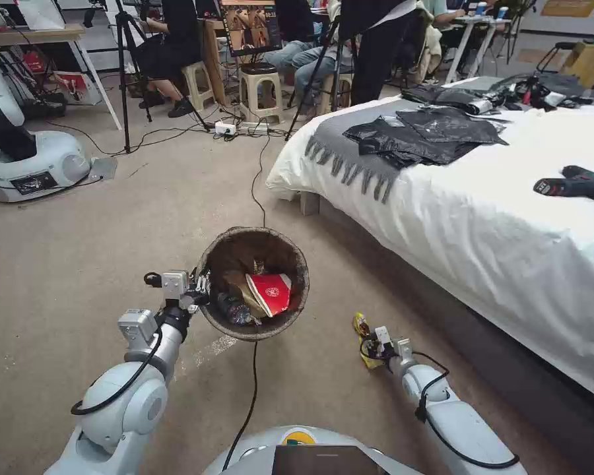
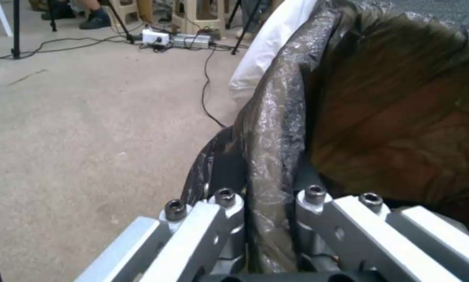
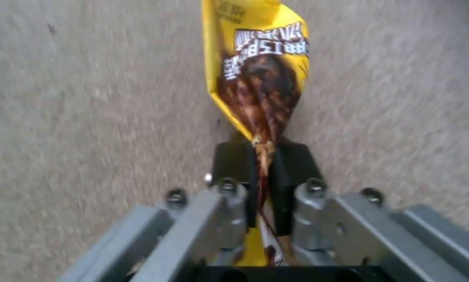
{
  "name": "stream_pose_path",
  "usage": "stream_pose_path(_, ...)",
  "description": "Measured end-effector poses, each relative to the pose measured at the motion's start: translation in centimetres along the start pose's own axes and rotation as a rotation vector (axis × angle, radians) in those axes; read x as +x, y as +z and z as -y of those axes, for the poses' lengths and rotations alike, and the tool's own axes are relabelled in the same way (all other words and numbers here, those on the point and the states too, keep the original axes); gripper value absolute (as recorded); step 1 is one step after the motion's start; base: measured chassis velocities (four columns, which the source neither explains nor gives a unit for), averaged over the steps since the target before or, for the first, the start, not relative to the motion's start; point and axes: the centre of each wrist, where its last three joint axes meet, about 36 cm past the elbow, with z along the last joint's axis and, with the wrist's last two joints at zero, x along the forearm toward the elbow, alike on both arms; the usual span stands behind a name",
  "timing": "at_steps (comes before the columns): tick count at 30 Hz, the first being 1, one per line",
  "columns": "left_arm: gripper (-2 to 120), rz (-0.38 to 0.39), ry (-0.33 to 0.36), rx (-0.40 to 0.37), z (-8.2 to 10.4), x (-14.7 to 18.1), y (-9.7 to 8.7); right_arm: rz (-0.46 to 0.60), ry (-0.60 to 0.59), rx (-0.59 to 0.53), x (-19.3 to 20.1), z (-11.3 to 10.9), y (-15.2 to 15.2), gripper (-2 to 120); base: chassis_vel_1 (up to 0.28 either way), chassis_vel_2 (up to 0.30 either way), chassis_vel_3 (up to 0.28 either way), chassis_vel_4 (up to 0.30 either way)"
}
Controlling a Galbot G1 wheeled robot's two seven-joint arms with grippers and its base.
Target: Pick up the trash bin, then pick up the garbage from the floor and place it into the trash bin.
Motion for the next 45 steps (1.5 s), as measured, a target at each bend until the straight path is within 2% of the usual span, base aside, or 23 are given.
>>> stream_pose_path(1,7,0.0,0.0,0.0,0.0,0.0,0.0,0.008,0.004,-0.002,0.2,0.0,-0.2,0,0.0,0.0,0.0,0.0)
stream_pose_path(11,7,0.001,0.0,0.0,0.0,-0.1,0.0,0.144,0.007,-0.019,4.9,-0.9,-3.9,0,0.0,0.0,0.0,0.0)
stream_pose_path(16,7,0.0,-0.002,-0.002,-0.1,0.0,0.0,0.27,-0.019,0.028,8.0,-1.2,-7.9,0,0.0,0.0,0.0,0.0)
stream_pose_path(19,7,-0.004,-0.002,-0.003,-0.1,0.0,0.0,0.367,-0.069,0.05,11.0,-2.6,-12.1,0,0.0,0.0,0.0,0.0)
stream_pose_path(20,7,-0.004,-0.002,-0.003,-0.1,0.0,0.0,0.367,-0.069,0.05,11.0,-2.6,-12.1,0,0.0,0.0,0.0,0.0)
stream_pose_path(24,7,-0.008,-0.007,-0.006,-0.1,-0.1,0.0,0.462,-0.134,0.055,15.0,-5.1,-17.1,0,0.0,0.0,0.0,0.0)
stream_pose_path(25,7,-0.008,-0.007,-0.006,-0.1,-0.1,0.0,0.462,-0.134,0.055,15.0,-5.1,-17.1,0,0.0,0.0,0.0,0.0)
stream_pose_path(29,7,-0.017,-0.011,-0.004,0.0,-0.1,0.1,0.545,-0.224,0.085,18.1,-7.2,-21.4,0,0.0,0.0,0.0,0.0)
stream_pose_path(35,7,-0.02,-0.009,-0.004,0.0,-0.1,0.1,0.584,-0.33,0.107,21.2,-9.0,-24.3,0,0.0,0.0,0.0,0.0)
stream_pose_path(37,7,-0.021,-0.005,-0.003,0.1,-0.1,0.0,0.612,-0.42,0.129,23.2,-10.1,-26.0,0,0.0,0.0,0.0,0.0)
stream_pose_path(44,7,-0.025,0.006,0.002,0.5,0.0,0.0,0.637,-0.618,0.173,23.1,-12.3,-28.7,0,0.0,0.0,0.0,0.0)
stream_pose_path(45,7,-0.025,0.006,0.002,0.5,0.0,0.0,0.637,-0.618,0.173,23.1,-12.3,-28.7,0,0.0,0.0,0.0,0.0)
